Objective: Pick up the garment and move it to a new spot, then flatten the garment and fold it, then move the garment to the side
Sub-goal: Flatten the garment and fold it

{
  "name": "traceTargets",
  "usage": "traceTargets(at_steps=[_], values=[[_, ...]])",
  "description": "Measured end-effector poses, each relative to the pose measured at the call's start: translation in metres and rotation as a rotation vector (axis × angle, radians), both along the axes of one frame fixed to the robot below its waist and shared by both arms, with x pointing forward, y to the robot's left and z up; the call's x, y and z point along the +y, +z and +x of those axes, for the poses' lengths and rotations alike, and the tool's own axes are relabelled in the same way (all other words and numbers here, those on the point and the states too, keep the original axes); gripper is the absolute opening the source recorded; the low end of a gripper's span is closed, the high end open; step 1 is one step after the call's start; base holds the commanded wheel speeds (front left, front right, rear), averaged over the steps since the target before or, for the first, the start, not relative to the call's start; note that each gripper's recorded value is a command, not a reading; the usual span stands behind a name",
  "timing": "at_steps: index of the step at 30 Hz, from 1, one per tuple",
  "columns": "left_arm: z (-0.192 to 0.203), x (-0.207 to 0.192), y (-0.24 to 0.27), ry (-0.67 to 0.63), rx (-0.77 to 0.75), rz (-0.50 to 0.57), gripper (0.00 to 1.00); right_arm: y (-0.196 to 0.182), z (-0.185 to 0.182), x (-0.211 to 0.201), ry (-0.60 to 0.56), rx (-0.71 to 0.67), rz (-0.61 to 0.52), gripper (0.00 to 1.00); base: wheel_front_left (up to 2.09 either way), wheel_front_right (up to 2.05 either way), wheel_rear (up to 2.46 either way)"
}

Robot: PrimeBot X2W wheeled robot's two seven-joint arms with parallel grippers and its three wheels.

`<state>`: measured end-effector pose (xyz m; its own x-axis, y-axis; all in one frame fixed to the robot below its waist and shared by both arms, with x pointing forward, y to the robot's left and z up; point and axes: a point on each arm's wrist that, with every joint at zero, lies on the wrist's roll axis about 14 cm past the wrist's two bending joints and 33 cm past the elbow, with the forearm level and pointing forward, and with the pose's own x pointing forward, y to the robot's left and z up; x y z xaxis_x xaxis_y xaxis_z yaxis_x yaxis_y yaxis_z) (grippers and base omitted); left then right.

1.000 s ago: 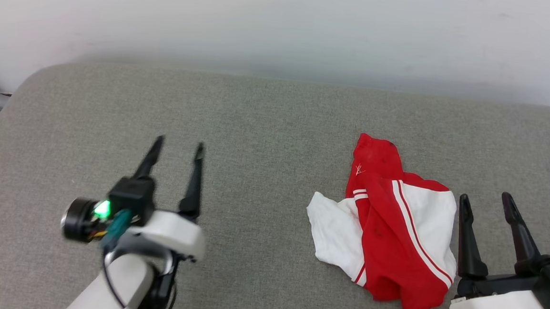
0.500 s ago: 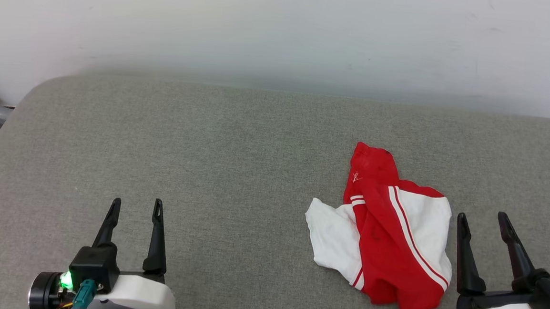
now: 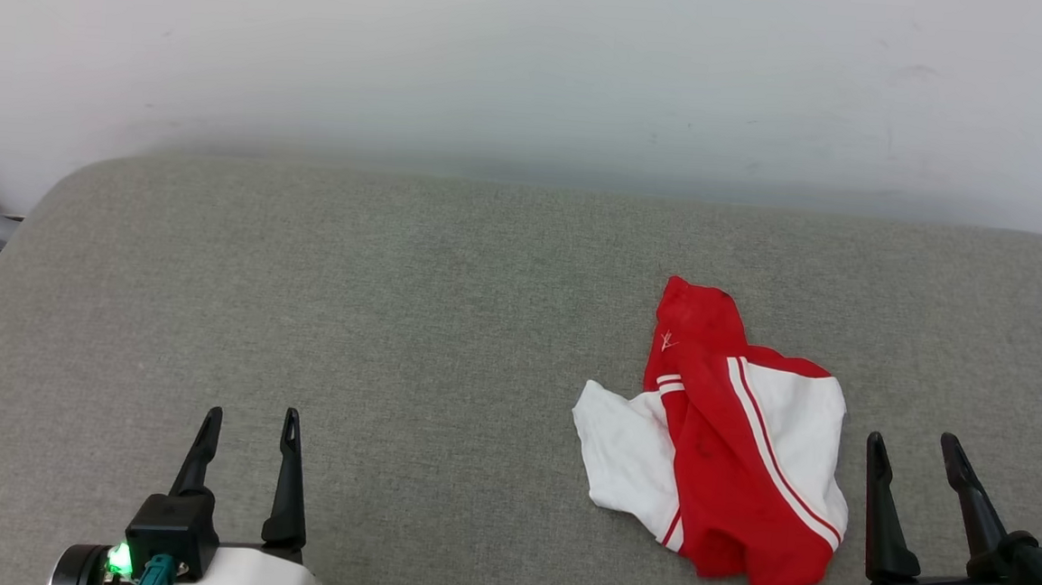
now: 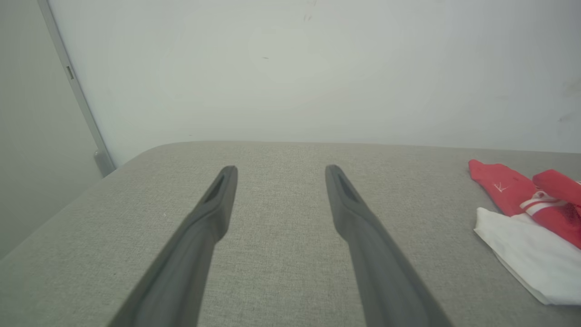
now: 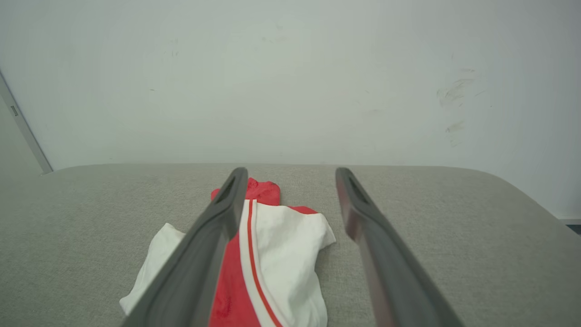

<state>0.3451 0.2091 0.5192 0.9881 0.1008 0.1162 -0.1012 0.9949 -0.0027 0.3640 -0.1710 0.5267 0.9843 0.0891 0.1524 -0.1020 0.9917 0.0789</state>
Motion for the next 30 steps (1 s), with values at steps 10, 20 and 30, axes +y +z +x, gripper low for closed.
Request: traceTargets(at_steps=[10, 20, 30], values=[[0.0, -0.004, -0.004, -0.017, 0.008, 0.008, 1.0, -0.001, -0.002, -0.004, -0.011, 0.002, 0.001, 1.0, 0.0, 0.0, 0.0], [0.01, -0.015, -0.003, -0.092, 0.008, 0.034, 1.0, -0.002, -0.002, -0.005, -0.015, 0.006, 0.004, 1.0, 0.0, 0.0, 0.0], [0.075, -0.043, 0.042, -0.288, -0.097, 0.136, 1.0, -0.005, 0.006, -0.004, -0.014, 0.014, -0.002, 1.0, 0.0, 0.0, 0.0]])
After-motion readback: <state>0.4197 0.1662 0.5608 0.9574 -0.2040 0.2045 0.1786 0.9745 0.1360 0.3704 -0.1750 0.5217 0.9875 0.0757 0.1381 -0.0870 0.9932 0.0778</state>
